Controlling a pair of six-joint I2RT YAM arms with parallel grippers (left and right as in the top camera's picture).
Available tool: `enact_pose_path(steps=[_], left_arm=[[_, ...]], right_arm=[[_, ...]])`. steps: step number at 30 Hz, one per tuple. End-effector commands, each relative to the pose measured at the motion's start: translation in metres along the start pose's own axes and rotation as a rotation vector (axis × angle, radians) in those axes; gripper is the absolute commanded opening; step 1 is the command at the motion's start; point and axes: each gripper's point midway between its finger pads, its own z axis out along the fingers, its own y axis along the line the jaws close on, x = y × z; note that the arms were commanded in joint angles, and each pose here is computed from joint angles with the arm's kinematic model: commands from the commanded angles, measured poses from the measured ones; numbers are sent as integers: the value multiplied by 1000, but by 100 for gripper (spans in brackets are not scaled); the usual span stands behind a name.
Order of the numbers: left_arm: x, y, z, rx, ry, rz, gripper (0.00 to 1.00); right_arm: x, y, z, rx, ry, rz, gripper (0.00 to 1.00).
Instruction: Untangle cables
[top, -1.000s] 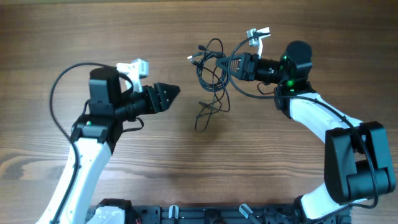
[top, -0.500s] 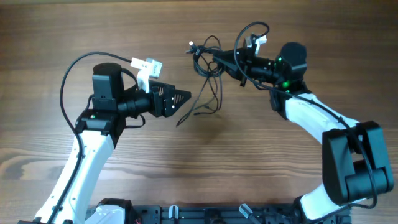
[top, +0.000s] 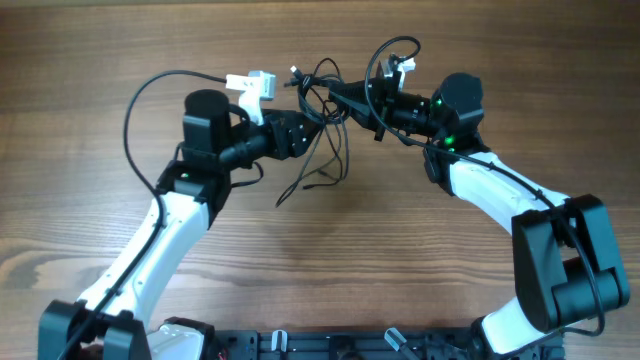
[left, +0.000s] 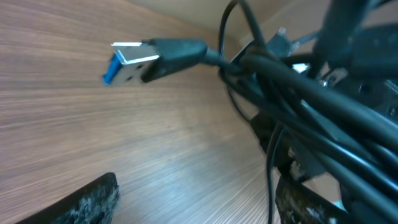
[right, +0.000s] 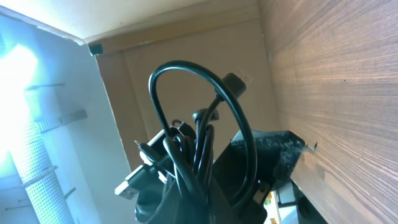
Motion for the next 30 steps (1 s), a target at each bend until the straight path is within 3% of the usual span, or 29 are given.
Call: enact_pose_path(steps=[1,6,7,10,11,17,20,25,26,27,28,30], left_arm=[[8,-6,19,21,18,-118,80],[20,-19,31,66,55,-115,73],[20,-19,31,66,55,-115,61],[21,-15,32,47,54,-122,9],[22,-8,32,12,51,-134,4],[69,85,-6,-388,173,-391,4],[82,99,-21,-449,214,-459,4],[69,97,-16,-422,170,-427,4],[68,97,-16,-421,168,-426,8],[68,97,-16,-421,165,-426,42],[66,99,-17,-423,158,-426,100],[60,105,-22,-435,135,-436,100]], right_arm=[[5,12,0,-20,4,-36,4],[5,12,0,-20,1,-37,4],[5,12,0,-20,1,-37,4],[5,12,0,-20,1,-38,4],[5,12,0,-20,1,-45,4],[-21,22,-26,-42,-65,-120,4],[-27,23,-33,-43,-87,-160,4],[-23,17,-31,-17,-61,-319,4],[-22,17,-31,-15,-58,-327,4],[-23,17,-31,-14,-59,-371,4],[-22,17,-31,-12,-56,-432,4],[-19,13,-31,-1,-34,-560,4]])
